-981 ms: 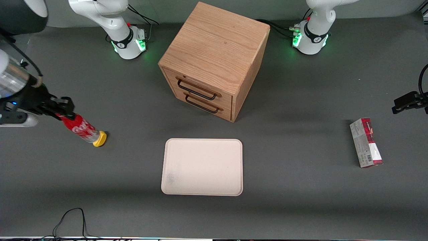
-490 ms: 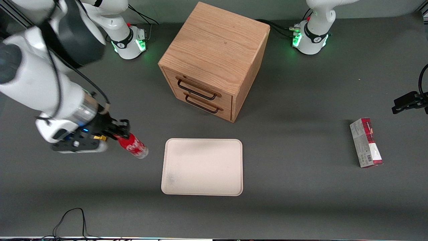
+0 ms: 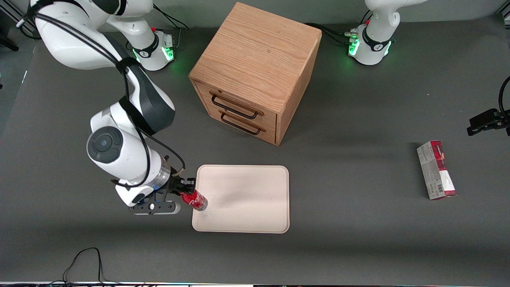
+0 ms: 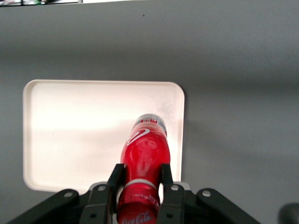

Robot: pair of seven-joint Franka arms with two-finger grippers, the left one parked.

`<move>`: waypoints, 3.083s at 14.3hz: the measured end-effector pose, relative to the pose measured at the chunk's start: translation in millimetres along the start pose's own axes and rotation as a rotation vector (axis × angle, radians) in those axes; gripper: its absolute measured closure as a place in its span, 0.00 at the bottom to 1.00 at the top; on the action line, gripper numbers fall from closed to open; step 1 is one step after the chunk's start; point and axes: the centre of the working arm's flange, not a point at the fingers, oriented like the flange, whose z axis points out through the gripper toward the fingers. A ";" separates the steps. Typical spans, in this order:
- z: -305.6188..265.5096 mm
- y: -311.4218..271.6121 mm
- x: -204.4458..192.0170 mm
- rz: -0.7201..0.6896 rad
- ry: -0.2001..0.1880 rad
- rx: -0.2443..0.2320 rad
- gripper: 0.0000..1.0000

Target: Place coke bottle on tray

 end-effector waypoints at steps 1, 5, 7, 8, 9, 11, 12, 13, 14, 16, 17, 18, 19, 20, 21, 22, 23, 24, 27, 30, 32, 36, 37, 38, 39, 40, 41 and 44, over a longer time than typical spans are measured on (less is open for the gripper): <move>17.1 0.3 2.2 -0.003 0.002 0.003 0.63; 71.5 -1.8 2.6 -0.025 0.009 0.005 0.63; 82.6 -0.6 1.4 -0.028 0.000 0.000 0.63; 84.2 -0.1 1.1 -0.028 -0.001 -0.001 0.63; 84.6 0.4 1.0 -0.028 -0.002 -0.001 0.63; 86.9 0.2 0.1 -0.031 -0.001 -0.002 0.61; 88.7 -0.3 -0.3 -0.037 0.008 -0.005 0.54; 90.9 -0.8 -0.5 -0.039 0.020 -0.010 0.44; 93.1 -1.1 -1.0 -0.035 0.029 -0.010 0.34; 95.4 -0.1 -1.0 -0.028 0.037 -0.008 0.14; 95.0 1.5 0.1 -0.026 0.041 -0.006 0.02; 93.5 3.6 1.5 -0.023 0.046 -0.006 0.00; 90.4 5.5 3.0 -0.021 0.052 -0.007 0.00; 85.3 8.5 4.9 -0.018 0.059 -0.012 0.00; 78.2 13.2 7.0 -0.013 0.065 -0.025 0.00; 67.3 18.8 8.4 -0.007 0.062 -0.045 0.00; 52.1 24.4 9.0 -0.002 0.056 -0.069 0.00; 32.0 30.4 8.9 0.008 0.054 -0.093 0.00; -40.3 47.2 7.9 0.061 0.081 -0.105 0.00; -77.3 56.1 -0.7 0.086 0.067 -0.129 0.00; -88.7 74.7 -7.6 0.080 0.001 -0.145 0.00; -141.3 165.5 -24.0 0.015 -0.103 -0.140 0.00; -156.8 187.6 -32.0 0.013 -0.121 -0.138 0.00; -171.6 205.4 -40.8 0.021 -0.131 -0.123 0.00; -184.6 221.6 -50.2 0.029 -0.136 -0.106 0.00; -198.0 237.4 -61.4 0.030 -0.134 -0.097 0.00; -208.8 250.2 -73.4 0.025 -0.132 -0.095 0.00; -229.2 267.6 -116.2 0.029 -0.146 -0.083 0.00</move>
